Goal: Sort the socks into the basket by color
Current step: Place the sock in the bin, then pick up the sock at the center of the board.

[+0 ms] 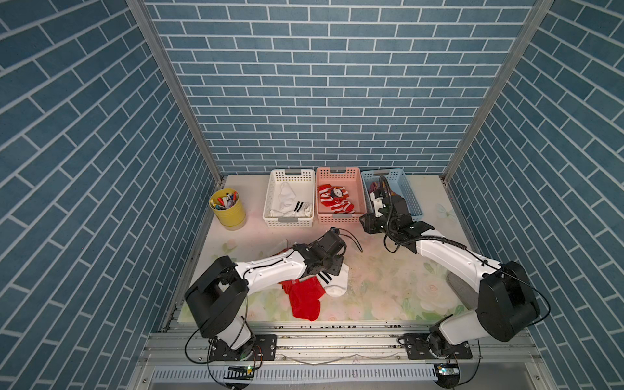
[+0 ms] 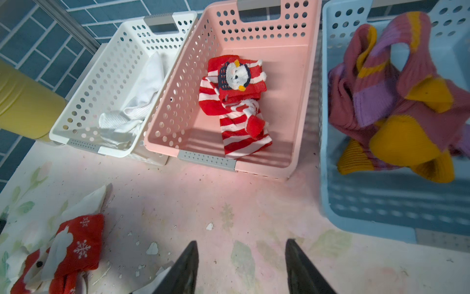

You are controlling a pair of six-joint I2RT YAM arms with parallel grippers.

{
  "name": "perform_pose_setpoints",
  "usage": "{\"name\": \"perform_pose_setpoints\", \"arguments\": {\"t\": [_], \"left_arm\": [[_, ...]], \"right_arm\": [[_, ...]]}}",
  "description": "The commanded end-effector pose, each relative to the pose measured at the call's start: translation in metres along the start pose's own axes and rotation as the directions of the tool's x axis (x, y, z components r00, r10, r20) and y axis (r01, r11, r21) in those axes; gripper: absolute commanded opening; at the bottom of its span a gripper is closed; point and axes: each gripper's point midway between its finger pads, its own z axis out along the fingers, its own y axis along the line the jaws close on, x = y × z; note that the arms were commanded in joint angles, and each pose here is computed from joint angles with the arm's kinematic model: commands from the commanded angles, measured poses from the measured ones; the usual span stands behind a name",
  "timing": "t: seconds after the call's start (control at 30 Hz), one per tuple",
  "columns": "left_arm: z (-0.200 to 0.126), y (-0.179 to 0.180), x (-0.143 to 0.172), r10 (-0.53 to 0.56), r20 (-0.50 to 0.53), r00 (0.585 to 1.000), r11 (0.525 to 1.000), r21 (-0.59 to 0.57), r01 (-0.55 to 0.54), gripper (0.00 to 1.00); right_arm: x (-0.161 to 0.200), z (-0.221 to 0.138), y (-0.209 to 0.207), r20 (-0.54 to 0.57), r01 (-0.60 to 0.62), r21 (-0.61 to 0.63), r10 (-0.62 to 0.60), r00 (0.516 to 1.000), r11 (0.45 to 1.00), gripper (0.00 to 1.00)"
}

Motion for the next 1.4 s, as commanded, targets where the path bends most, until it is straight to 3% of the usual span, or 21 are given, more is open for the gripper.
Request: {"name": "perform_pose_setpoints", "arguments": {"t": [0.0, 0.17, 0.2, 0.23, 0.27, 0.67, 0.87, 1.17, 1.37], "left_arm": [[0.008, -0.009, 0.0, 0.057, -0.025, 0.998, 0.998, -0.038, -0.058, 0.62], [0.021, -0.014, 0.008, 0.088, -0.077, 0.993, 0.991, -0.09, -0.095, 0.62], [0.023, -0.014, 0.01, 0.091, -0.088, 0.992, 0.99, -0.099, -0.1, 0.62], [0.026, -0.014, 0.013, 0.093, -0.099, 0.991, 0.989, -0.105, -0.103, 0.62], [0.029, -0.014, 0.015, 0.094, -0.109, 0.99, 0.988, -0.112, -0.106, 0.62], [0.049, -0.012, 0.038, 0.104, -0.197, 0.975, 0.98, -0.145, -0.134, 0.58], [0.055, -0.014, 0.044, 0.113, -0.229, 0.967, 0.979, -0.138, -0.147, 0.46], [0.058, -0.018, 0.045, 0.123, -0.239, 0.963, 0.982, -0.113, -0.153, 0.14], [0.056, -0.021, 0.041, 0.132, -0.232, 0.964, 0.981, -0.107, -0.161, 0.06]], "right_arm": [[-0.008, -0.01, -0.012, 0.033, 0.005, 0.025, -0.006, 0.999, 1.0, 0.55], [-0.01, -0.018, -0.028, 0.052, -0.019, 0.052, 0.016, 0.999, 0.998, 0.55], [0.022, -0.028, -0.073, -0.022, -0.126, 0.295, 0.139, 0.99, 0.947, 0.55], [0.023, -0.031, -0.078, -0.014, -0.146, 0.313, 0.158, 0.987, 0.939, 0.77], [0.024, -0.033, -0.08, -0.012, -0.15, 0.315, 0.162, 0.987, 0.937, 0.7], [0.029, -0.039, -0.09, -0.001, -0.172, 0.327, 0.182, 0.983, 0.929, 0.7], [0.029, -0.038, -0.091, 0.002, -0.178, 0.325, 0.188, 0.982, 0.929, 0.7], [0.032, -0.038, -0.093, 0.0, -0.182, 0.334, 0.193, 0.981, 0.925, 0.7], [0.032, -0.04, -0.094, 0.003, -0.184, 0.333, 0.194, 0.981, 0.925, 0.69]]}}
